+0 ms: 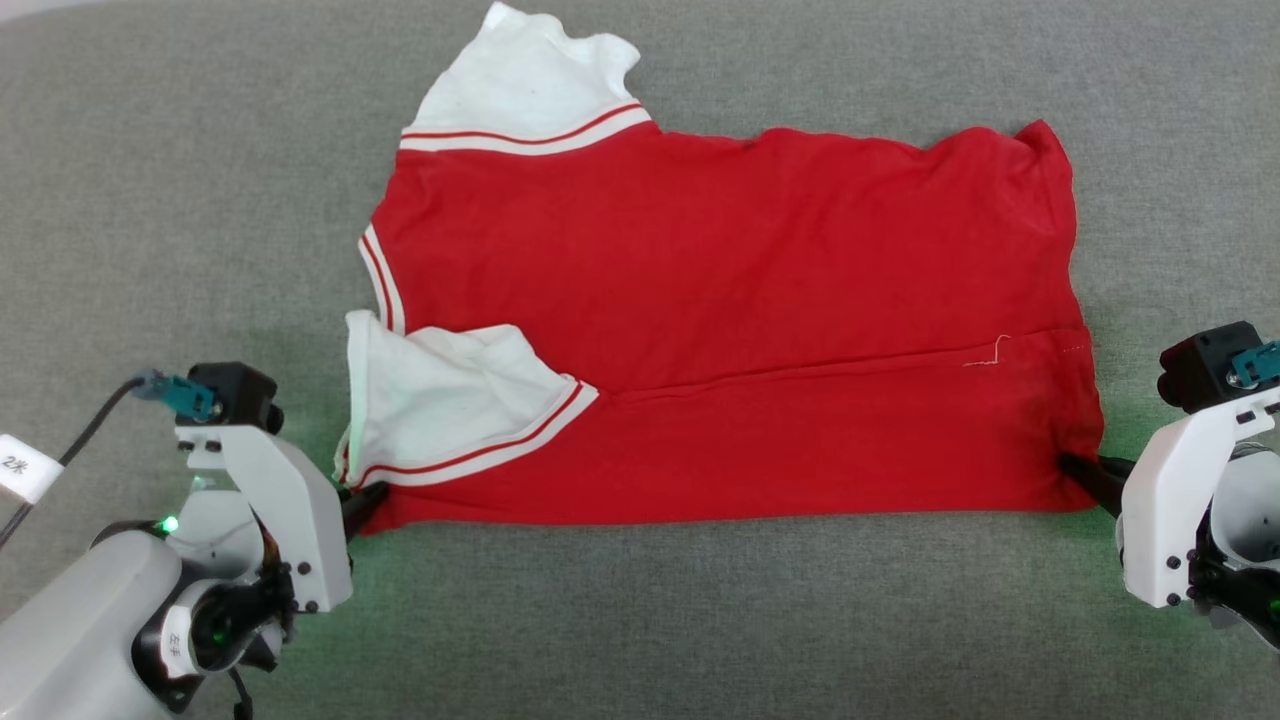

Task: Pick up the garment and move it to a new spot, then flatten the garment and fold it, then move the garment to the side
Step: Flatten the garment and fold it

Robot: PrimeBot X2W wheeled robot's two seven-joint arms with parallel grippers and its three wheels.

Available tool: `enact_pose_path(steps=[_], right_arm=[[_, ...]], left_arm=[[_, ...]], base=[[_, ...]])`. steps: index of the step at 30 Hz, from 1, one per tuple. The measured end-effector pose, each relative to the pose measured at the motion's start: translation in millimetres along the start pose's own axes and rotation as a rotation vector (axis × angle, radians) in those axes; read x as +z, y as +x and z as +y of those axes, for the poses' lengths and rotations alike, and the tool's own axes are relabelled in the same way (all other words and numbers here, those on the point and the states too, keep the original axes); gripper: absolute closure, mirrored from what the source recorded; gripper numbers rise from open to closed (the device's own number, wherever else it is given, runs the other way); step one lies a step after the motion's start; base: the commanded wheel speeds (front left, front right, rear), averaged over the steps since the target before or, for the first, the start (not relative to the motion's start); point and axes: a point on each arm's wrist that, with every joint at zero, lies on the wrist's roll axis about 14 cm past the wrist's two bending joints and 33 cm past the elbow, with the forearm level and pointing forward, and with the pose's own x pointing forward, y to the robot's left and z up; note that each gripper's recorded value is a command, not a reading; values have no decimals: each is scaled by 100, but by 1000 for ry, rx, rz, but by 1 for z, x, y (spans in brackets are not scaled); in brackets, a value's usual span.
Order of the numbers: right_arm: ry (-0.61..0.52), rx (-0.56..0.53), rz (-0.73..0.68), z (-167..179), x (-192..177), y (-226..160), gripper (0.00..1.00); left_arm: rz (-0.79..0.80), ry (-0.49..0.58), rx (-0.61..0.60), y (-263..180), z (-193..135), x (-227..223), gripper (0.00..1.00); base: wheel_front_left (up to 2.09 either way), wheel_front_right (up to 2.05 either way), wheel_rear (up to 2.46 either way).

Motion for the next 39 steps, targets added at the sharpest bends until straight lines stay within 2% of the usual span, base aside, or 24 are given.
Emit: enact_pose_path(steps=[11,27,39], right_arm=[[-5,-6,-12,-5,4,-11,100],[25,-22,-12,-6,-19,-46,100],[68,-22,26,-1,-38,-57,100]], left_arm=[[-22,0,-6,-12,-3,1,100],[20,-1,1,-45,-11,-29,100],[52,-13,6,-54,-12,-40,100]], base=[[0,0,0],[0,0,0],[0,0,0]])
